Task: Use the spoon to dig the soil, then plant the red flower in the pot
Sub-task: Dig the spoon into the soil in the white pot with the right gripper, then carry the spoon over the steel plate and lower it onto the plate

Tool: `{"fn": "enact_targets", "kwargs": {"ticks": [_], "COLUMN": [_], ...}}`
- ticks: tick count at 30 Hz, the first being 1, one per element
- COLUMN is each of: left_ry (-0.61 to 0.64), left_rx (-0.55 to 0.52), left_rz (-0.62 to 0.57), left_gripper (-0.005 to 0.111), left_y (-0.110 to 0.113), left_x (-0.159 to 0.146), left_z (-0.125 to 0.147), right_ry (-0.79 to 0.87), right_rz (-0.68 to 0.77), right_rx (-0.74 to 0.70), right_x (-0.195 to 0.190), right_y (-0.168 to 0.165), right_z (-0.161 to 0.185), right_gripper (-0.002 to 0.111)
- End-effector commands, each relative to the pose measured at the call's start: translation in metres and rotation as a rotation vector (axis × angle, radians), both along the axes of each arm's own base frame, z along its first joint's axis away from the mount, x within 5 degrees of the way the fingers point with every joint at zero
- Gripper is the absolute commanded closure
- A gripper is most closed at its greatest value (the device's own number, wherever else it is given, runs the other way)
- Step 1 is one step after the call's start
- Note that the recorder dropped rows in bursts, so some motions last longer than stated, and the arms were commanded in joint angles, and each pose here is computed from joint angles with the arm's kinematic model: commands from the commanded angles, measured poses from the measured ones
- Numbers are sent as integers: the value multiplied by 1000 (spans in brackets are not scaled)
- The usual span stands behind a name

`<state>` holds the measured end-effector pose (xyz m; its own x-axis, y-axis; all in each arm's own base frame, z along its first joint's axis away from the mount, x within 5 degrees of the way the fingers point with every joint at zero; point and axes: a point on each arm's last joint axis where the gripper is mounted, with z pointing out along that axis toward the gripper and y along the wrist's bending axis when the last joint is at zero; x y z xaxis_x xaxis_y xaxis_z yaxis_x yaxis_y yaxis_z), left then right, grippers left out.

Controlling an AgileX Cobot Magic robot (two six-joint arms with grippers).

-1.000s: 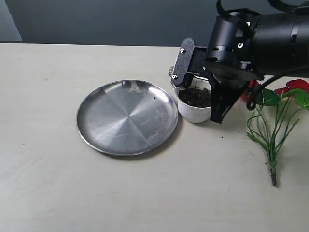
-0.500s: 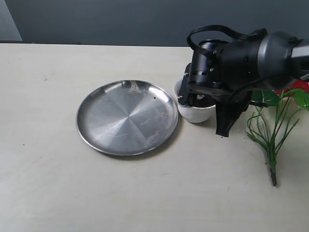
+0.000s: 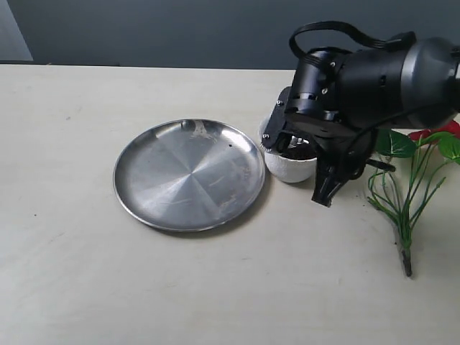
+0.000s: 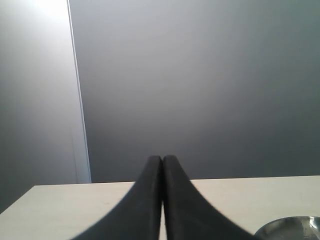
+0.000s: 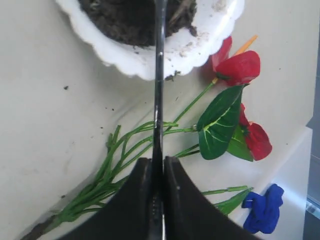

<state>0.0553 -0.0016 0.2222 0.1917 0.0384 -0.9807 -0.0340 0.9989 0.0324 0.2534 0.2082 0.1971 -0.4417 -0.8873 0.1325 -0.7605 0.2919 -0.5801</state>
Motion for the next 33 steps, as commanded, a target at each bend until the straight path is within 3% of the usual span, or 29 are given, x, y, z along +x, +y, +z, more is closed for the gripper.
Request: {"fn": "enact_targets", "kwargs": {"ticks": [1, 7, 13, 16, 20, 26, 33], "left_ry": [-10, -10, -10, -10, -10, -10, -10], "left_rx": [-11, -11, -11, -11, -11, -11, -11], "left_rz": [-9, -9, -9, -9, -9, -9, -9], "left_gripper": [106, 106, 106, 106, 106, 106, 106], "left_y": [0, 0, 0, 0, 0, 0, 0], "left_x": [0, 0, 0, 0, 0, 0, 0], "left_z": [1, 1, 1, 1, 1, 1, 1], "right_ry": [-24, -102, -45, -7, 2, -62, 43], "right_rz": [-5, -19, -31, -49, -45, -20, 15], "right_rx": [36, 37, -31, 11, 100, 28, 9], "right_x": [-3, -3, 1, -2, -7, -6, -5], "right_y": [-5, -11, -7, -4, -3, -12, -3], "right_z": [15, 33, 10, 4, 17, 32, 6], "right_gripper": [109, 109, 109, 109, 109, 109, 109]}}
